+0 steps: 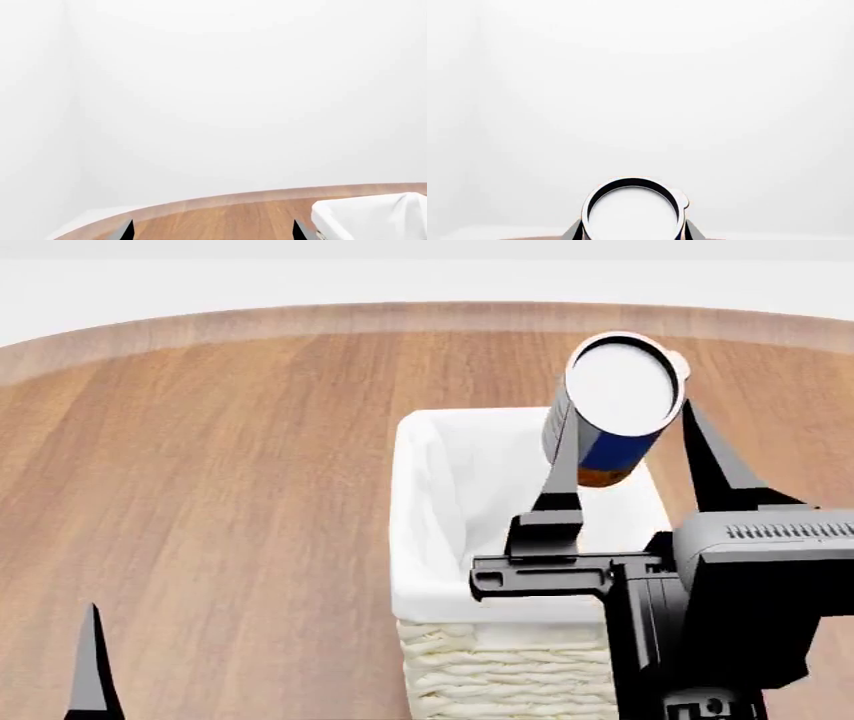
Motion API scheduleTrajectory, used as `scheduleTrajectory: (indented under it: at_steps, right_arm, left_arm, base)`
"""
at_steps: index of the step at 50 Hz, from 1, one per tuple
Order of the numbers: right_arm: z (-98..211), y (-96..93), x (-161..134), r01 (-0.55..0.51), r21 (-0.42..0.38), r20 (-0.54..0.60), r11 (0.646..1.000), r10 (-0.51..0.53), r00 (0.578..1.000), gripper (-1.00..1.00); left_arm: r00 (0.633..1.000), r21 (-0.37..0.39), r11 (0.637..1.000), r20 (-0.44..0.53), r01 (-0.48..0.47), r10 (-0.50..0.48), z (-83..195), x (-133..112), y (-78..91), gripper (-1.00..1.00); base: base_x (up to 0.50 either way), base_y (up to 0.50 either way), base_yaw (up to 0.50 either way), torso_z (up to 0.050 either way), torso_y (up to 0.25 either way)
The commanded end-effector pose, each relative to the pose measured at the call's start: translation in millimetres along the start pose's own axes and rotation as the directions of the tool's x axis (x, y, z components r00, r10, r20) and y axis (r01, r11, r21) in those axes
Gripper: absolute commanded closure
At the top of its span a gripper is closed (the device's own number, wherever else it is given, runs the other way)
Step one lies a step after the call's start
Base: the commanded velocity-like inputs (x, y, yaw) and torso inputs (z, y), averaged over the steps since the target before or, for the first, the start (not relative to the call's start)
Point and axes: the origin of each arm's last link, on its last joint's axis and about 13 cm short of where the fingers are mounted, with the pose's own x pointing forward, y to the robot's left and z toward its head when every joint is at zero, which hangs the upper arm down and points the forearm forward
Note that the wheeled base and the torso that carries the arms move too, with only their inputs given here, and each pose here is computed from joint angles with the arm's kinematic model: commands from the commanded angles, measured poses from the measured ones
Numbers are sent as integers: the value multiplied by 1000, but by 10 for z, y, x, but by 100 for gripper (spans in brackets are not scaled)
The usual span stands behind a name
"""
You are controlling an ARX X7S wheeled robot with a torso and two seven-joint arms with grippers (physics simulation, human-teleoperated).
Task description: Pick up the alphabet soup and put it in the basket.
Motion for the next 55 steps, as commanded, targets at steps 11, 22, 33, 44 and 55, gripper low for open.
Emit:
scheduleTrajectory:
  at_steps: [11, 22, 33, 44, 55]
  right_arm:
    - [-92, 201, 799, -52, -18, -5, 999, 52, 999, 100]
    - [-170, 227, 1238, -27, -36, -107, 999, 23, 994, 100]
    - [-372, 267, 1675, -17, -73, -236, 997, -1, 972, 100]
    - [-493, 249, 1937, -33, -67, -336, 997, 8, 942, 100]
    - [-585, 175, 1924, -64, -62, -471, 996, 27, 882, 100]
  left_arm:
    - [1000, -6, 1000, 1, -5, 5, -7, 3, 13, -100]
    - [1000, -4, 1000, 0, -11, 11, -7, 3, 19, -100]
    - [1000, -7, 1000, -2, -11, 11, -12, 2, 26, -100]
    - [1000, -9, 1000, -2, -13, 13, -8, 5, 29, -100]
    - [1000, -8, 1000, -6, -20, 20, -11, 12, 35, -100]
  base:
    - [0, 0, 0, 0, 1]
    - [0, 0, 0, 0, 1]
    - [0, 0, 0, 0, 0]
    - [0, 0, 0, 0, 1]
    - [0, 0, 0, 0, 1]
